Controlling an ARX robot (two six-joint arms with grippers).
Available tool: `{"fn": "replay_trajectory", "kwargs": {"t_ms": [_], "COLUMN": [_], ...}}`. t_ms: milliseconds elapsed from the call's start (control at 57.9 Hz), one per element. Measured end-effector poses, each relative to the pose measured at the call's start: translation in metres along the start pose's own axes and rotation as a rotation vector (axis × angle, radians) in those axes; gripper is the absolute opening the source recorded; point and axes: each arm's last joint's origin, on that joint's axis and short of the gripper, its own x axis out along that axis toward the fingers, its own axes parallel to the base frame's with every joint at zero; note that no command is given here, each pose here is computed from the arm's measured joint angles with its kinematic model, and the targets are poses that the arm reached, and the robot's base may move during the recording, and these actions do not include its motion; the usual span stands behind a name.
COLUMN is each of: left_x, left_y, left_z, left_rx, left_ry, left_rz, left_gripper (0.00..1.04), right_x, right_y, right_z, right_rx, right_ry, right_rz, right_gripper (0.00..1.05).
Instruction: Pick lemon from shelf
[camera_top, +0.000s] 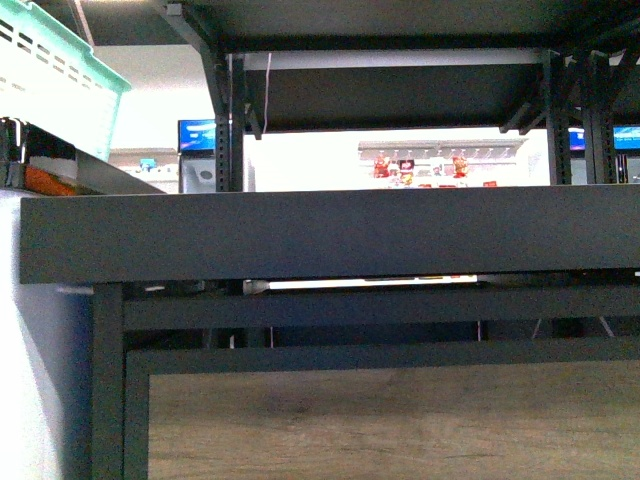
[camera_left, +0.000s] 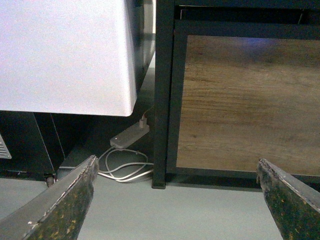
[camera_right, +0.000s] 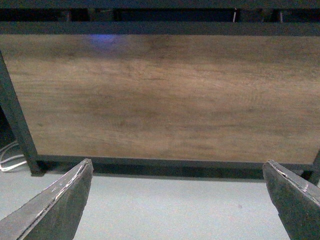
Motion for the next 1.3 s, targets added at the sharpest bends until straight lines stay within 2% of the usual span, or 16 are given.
{"fn": "replay_trajectory", "kwargs": {"t_ms": [1296], "left_x": [0.0000], "left_y": [0.0000], "left_z": [-0.0001], "left_rx": [0.000], "left_ry": [0.001], "left_rz": [0.000], "left_gripper": [0.97], "right_x": [0.0001], "right_y": [0.0000], "right_z": [-0.0002], "right_rx": [0.000], "right_ry": [0.002], "right_rz": [0.000], "right_gripper": [1.02]}}
